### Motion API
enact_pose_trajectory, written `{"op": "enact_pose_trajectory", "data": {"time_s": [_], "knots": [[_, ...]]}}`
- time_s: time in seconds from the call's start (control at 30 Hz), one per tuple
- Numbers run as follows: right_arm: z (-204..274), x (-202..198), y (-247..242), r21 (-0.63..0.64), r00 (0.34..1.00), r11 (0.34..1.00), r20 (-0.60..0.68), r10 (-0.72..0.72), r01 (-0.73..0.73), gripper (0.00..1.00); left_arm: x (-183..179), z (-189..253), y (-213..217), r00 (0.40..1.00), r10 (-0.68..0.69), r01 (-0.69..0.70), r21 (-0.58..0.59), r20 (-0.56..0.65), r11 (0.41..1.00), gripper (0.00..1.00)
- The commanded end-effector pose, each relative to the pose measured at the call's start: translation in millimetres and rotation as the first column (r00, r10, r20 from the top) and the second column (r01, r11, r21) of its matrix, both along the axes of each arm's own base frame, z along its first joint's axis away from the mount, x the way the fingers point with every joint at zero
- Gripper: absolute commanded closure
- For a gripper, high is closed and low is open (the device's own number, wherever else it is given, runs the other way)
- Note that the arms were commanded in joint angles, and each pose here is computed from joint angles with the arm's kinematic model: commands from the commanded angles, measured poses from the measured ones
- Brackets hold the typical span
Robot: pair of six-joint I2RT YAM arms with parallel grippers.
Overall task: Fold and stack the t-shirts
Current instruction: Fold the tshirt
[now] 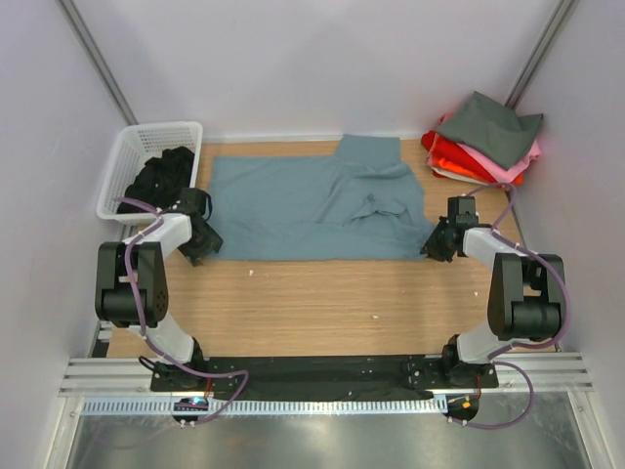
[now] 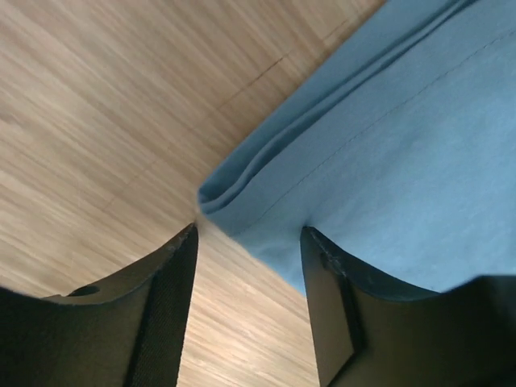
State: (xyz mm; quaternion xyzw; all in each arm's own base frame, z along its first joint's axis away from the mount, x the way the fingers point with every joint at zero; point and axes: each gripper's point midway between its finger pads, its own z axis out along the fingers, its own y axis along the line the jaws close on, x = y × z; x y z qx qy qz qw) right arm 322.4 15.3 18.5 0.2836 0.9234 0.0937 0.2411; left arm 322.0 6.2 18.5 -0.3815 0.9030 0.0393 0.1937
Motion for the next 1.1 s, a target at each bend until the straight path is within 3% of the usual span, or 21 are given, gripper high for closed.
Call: {"op": "enact_pose_trajectory", "data": {"time_s": [0.0, 0.1, 0.2, 0.23, 0.27, 0.4, 0.8, 1.07], "knots": [[-10, -6, 0, 0.001, 1.000, 1.000, -0.029, -0.002, 0.002, 0.78, 19, 1, 5, 0.999, 0.022, -0.023, 0.010, 0.036, 1.000, 0.46], [-11, -6, 0, 0.002, 0.999, 1.000, -0.032, -0.001, 0.001, 0.81, 24, 1, 14, 0.998, 0.050, -0.049, -0.004, 0.042, 0.999, 0.58], [-11, -5, 0, 0.002, 1.000, 1.000, -0.030, 0.002, -0.002, 0.89, 29, 1, 15, 0.998, 0.049, -0.048, -0.010, 0.047, 0.999, 0.82], [-11, -6, 0, 0.000, 0.999, 1.000, -0.032, -0.001, 0.001, 0.93, 32, 1, 14, 0.998, 0.046, -0.045, -0.019, 0.050, 0.999, 0.96], [-12, -7, 0, -0.001, 0.999, 1.000, -0.038, -0.001, 0.001, 0.99, 34, 1, 14, 0.998, 0.041, -0.040, -0.022, 0.050, 0.999, 1.00], [-10, -10, -7, -0.029, 0.998, 0.999, -0.053, -0.022, 0.021, 0.99, 30, 2, 13, 0.998, 0.038, -0.037, -0.031, 0.047, 0.999, 1.00], [24, -39, -39, -0.158, 0.988, 0.977, -0.025, -0.151, 0.145, 0.99, -28, 27, -9, 0.998, 0.039, -0.032, -0.139, 0.053, 0.990, 1.00], [37, -64, -44, -0.147, 0.971, 0.961, 0.001, -0.239, 0.236, 0.99, -66, 45, -8, 0.994, 0.074, -0.064, -0.133, 0.079, 0.989, 1.00]]}}
